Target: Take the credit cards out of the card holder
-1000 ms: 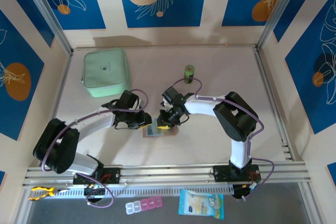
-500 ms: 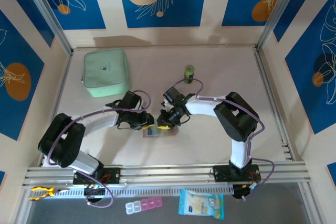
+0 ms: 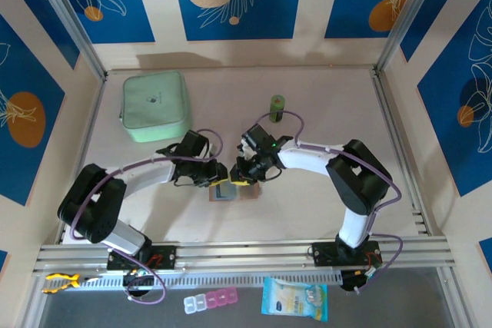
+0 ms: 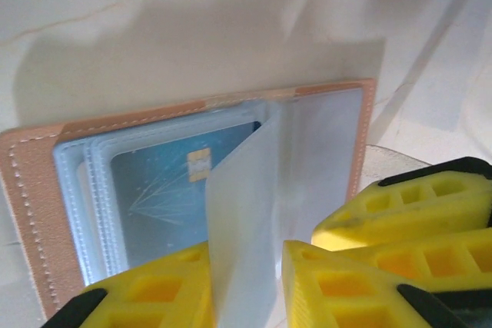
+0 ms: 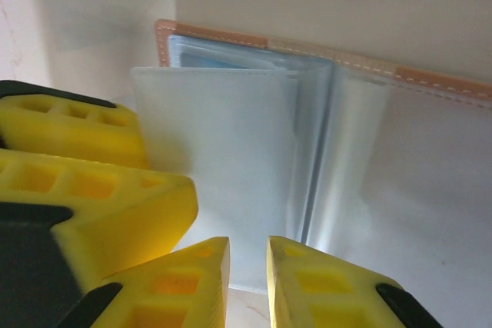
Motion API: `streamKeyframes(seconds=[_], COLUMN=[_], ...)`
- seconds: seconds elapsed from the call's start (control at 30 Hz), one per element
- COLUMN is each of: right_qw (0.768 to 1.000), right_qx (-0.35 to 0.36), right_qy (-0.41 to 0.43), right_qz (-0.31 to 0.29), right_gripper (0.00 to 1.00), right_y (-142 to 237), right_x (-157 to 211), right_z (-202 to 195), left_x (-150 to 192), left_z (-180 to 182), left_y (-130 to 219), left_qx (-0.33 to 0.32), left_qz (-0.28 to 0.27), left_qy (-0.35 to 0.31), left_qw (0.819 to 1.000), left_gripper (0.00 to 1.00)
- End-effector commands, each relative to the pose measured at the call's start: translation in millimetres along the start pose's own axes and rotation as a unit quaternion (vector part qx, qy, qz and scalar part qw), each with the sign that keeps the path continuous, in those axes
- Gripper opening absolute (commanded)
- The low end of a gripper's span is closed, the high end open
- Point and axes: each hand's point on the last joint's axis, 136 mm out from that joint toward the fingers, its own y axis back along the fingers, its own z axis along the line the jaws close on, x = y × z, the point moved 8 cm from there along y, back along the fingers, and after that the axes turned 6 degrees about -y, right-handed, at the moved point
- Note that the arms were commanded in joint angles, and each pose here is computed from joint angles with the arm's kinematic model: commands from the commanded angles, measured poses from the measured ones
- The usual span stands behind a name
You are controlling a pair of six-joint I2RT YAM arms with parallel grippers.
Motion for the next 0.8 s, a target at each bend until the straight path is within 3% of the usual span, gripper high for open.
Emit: streamKeyframes(seconds=[0.0, 0.3, 0.77], right_qw=[1.000, 0.999, 0.996], right_qx=[0.009, 0.016, 0.015], right_qy=[-0.006, -0.009, -0.040], right_qz=[-0.006, -0.037, -0.078], right_gripper=[0.22, 0.22, 0.26], right_y=[13, 40, 73], right_x=[5, 5, 11], right_z=[-3, -13, -41], left_x=[-4, -12, -18], left_z=[-15, -37, -67], left_y=[3, -2, -46], left_qx=[0.017, 0.024, 0.035], left_qz=[0.008, 0.014, 0.052], left_qy=[-0.010, -0.027, -0.050], left_qw=[1.000, 0.999, 0.997], left_gripper=[0.29, 0.38, 0.48])
